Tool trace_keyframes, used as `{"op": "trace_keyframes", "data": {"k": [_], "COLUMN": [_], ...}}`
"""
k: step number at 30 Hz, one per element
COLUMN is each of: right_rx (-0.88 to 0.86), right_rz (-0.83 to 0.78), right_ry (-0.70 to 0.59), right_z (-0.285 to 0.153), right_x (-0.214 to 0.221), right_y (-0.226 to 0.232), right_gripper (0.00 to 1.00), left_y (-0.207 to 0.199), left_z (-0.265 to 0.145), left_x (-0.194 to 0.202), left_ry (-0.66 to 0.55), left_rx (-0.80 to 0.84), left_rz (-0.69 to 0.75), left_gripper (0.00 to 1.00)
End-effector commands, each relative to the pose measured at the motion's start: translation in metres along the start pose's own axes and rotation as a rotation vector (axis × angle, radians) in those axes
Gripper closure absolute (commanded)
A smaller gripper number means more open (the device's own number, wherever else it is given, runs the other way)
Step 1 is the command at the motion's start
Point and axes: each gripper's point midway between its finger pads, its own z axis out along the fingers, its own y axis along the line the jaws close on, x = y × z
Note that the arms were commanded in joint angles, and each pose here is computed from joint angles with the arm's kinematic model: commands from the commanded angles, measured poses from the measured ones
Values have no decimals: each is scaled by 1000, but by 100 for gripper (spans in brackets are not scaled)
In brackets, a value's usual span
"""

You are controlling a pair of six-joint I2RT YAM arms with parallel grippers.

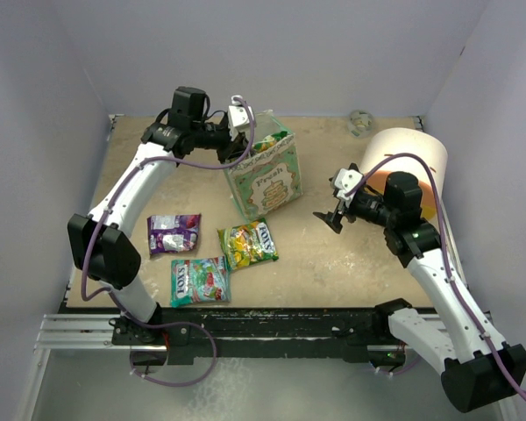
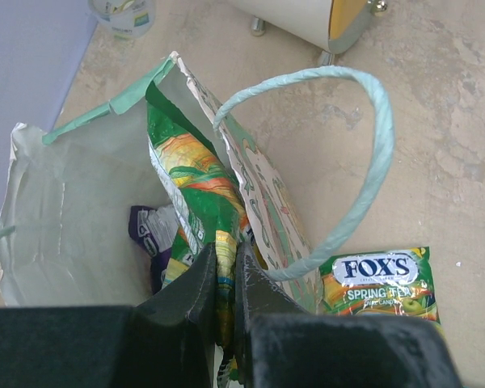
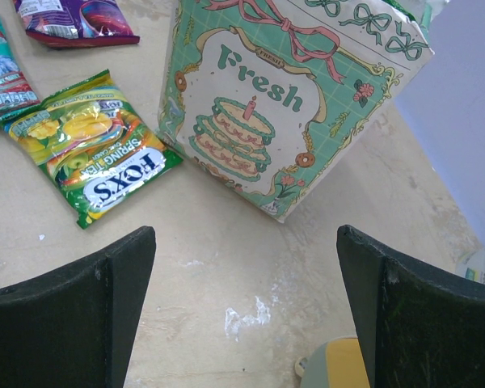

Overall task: Place the snacks into the paper bag
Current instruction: Place the snack in the paper bag.

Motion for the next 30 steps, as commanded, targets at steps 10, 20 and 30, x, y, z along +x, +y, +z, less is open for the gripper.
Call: {"op": "trace_keyframes", "data": {"k": [10,20,30], "right_rx": [-11,-17,-24], "right_rz": [-16,-12,-11], "right_ry": [-39,-37,-41], "right_z": [2,3,3], "right_x": [-7,-5,-6], "right_y": [-1,0,1], "right_gripper": [5,5,5], "left_y": [26,12,15], "left_z": [6,8,-2], "left_x": [-3,-4,-17], "left_ry": [50,37,30], "left_rx": [-30,45,-2], "left_rz": [102,69,39], "left_gripper": [100,91,74]}}
